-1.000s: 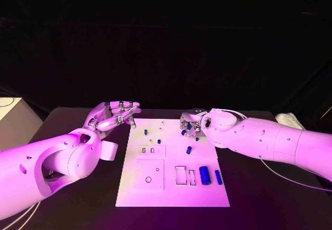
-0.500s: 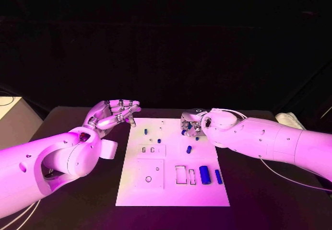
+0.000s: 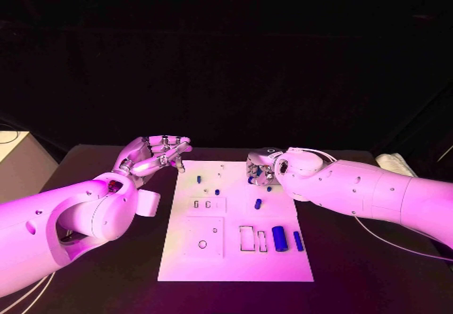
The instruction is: Assemble the parts on the task board
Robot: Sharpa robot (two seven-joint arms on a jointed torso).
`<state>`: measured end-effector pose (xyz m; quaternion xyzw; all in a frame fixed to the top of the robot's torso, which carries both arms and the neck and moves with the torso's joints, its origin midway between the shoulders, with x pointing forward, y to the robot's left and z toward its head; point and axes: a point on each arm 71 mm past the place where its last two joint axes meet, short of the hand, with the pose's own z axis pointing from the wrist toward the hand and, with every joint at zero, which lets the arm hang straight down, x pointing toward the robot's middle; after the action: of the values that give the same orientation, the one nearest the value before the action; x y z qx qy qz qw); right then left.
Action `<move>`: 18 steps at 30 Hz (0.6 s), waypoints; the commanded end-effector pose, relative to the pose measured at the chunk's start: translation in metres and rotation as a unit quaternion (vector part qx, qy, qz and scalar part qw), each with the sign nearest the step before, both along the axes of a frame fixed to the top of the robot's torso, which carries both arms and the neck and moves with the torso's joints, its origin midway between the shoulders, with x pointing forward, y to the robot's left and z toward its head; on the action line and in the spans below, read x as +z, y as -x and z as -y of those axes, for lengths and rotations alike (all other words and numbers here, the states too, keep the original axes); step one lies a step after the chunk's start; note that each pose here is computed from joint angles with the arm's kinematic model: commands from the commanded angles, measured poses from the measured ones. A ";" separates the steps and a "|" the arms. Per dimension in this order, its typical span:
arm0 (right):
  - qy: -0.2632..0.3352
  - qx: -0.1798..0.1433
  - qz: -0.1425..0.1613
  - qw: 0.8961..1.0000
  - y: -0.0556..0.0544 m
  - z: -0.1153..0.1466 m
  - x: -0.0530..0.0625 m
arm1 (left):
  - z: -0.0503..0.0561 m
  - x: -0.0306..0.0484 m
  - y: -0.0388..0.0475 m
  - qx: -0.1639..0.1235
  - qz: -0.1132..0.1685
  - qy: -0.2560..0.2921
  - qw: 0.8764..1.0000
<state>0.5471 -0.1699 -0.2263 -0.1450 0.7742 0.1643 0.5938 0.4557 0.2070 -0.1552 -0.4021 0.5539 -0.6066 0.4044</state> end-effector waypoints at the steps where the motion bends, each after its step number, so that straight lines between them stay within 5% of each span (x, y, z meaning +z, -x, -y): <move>1: -0.007 0.003 0.012 1.000 0.001 -0.002 0.001 | 0.002 0.0015 0.0000 -0.009 0.001 0.005 1.000; 18: -0.044 -0.012 0.070 0.996 0.003 -0.011 0.012 | 0.000 0.0010 -0.0011 -0.007 0.000 0.004 1.000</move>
<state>0.5438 -0.1598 -0.2194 -0.1306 0.7456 0.1797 0.6283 0.4569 0.2082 -0.1559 -0.4037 0.5548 -0.6046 0.4046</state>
